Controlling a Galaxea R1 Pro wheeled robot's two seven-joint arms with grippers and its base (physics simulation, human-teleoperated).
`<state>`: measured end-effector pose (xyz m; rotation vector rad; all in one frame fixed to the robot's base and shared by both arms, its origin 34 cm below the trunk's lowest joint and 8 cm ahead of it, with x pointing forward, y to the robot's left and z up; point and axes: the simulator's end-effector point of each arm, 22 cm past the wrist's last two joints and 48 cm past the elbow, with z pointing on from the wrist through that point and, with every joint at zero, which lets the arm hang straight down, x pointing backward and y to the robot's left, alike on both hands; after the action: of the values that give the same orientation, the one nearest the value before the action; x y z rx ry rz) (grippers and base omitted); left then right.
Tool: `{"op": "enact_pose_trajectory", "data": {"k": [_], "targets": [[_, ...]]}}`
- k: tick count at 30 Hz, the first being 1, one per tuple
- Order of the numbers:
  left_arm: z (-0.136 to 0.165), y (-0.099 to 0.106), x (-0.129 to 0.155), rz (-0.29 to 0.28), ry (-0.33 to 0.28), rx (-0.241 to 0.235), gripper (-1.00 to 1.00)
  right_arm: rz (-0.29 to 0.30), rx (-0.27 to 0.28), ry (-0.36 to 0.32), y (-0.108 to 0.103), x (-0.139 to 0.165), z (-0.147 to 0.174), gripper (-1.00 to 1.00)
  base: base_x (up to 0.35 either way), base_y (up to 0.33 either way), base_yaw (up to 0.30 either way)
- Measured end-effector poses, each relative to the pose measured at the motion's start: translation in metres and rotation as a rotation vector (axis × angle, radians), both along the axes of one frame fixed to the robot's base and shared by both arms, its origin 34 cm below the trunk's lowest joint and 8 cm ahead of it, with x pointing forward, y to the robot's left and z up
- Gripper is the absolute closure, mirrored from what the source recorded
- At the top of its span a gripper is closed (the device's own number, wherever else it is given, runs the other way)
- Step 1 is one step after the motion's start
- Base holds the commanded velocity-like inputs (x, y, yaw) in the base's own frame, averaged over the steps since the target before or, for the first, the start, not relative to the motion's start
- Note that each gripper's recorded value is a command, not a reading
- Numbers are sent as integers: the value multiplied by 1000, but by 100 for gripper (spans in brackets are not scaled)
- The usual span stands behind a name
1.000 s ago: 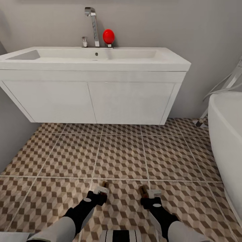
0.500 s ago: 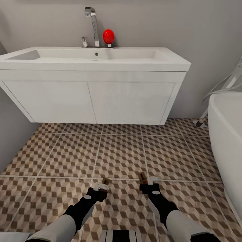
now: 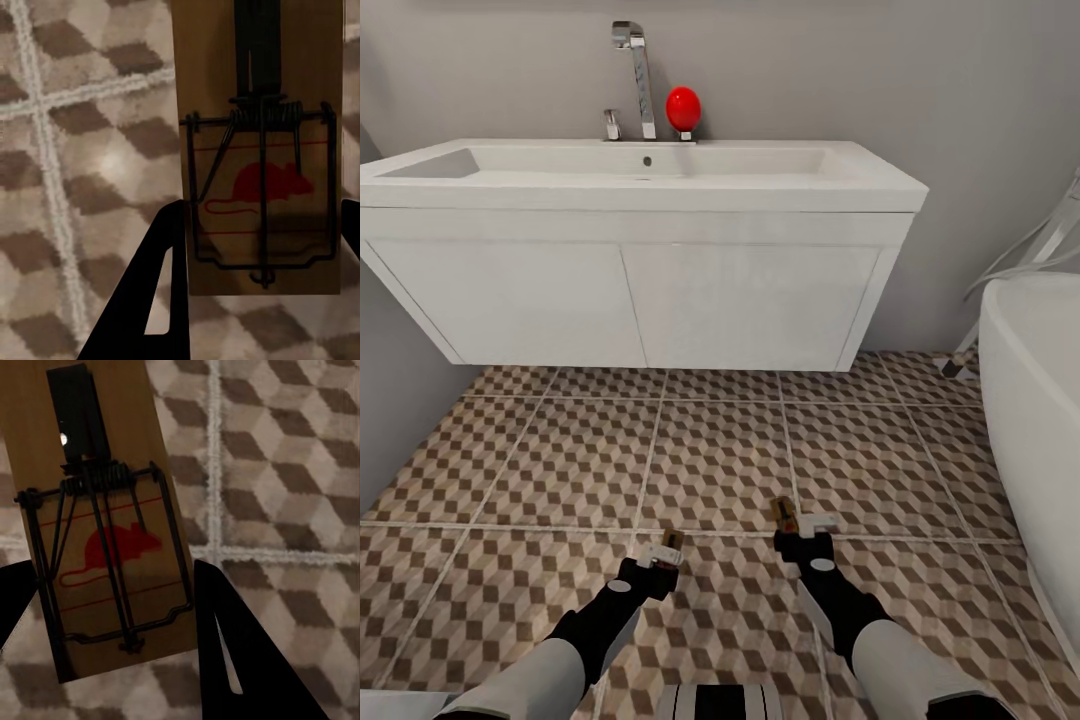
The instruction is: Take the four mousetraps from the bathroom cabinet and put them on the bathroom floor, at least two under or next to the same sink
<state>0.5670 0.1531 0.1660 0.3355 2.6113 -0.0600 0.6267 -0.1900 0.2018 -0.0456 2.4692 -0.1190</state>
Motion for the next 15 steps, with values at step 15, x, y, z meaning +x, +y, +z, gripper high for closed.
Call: {"op": "enact_pose_trajectory", "data": {"k": [15], "targets": [[2, 45, 12, 69, -25, 43, 100, -117, -117, -77, -36, 5, 12, 100, 0, 0, 0]]}}
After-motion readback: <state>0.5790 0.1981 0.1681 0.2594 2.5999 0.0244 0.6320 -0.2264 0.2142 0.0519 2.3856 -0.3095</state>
